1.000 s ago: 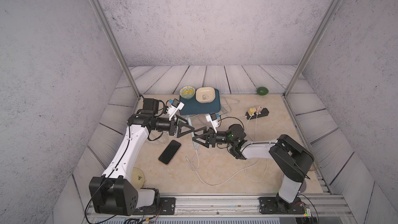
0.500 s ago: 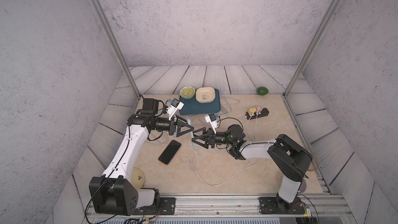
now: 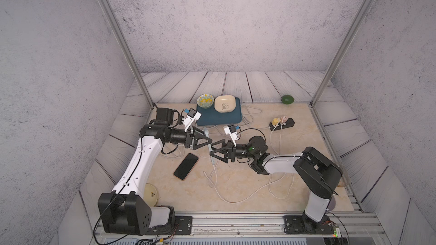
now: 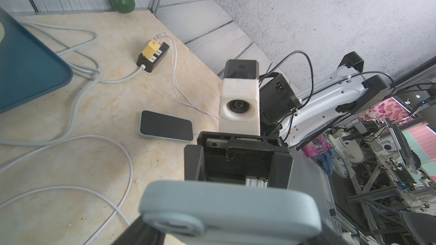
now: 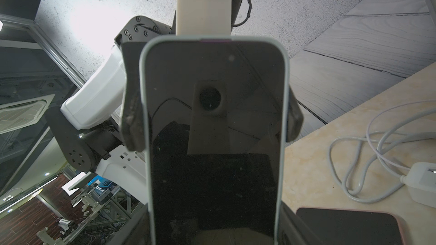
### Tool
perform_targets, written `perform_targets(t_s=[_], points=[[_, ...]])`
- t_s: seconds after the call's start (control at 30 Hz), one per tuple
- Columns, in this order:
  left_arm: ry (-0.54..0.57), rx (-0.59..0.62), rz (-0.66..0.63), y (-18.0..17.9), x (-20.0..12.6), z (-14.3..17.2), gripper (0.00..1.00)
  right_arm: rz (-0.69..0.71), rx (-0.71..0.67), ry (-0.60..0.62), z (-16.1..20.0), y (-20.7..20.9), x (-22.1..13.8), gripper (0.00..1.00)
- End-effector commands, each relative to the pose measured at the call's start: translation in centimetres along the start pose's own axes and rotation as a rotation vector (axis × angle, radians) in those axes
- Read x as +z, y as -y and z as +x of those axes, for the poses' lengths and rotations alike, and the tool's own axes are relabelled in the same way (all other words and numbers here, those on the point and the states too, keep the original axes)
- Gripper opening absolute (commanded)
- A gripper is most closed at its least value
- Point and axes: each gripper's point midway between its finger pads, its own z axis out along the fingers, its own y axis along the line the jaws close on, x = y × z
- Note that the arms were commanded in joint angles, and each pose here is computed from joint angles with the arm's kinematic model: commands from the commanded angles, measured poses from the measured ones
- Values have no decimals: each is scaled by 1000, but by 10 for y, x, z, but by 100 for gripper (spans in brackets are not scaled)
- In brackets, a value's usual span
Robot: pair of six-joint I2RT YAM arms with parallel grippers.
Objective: Unplug the charging cable from the phone
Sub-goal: Pick up the phone at the center of the board.
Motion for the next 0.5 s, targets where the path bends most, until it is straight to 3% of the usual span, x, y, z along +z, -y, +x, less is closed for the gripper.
perform_targets(t_s=[0.0,0.2,0.47], points=[[23,14,63,13,-2,-3,42,-3,-57,-31,-3,-10,0,83],[27,21,78,17,-3,-4,35,19,-72,-76,10,-6,-8,91],[33,31,80,18,-6,-4,31,-11,-57,-108,28,-11,-17,92]])
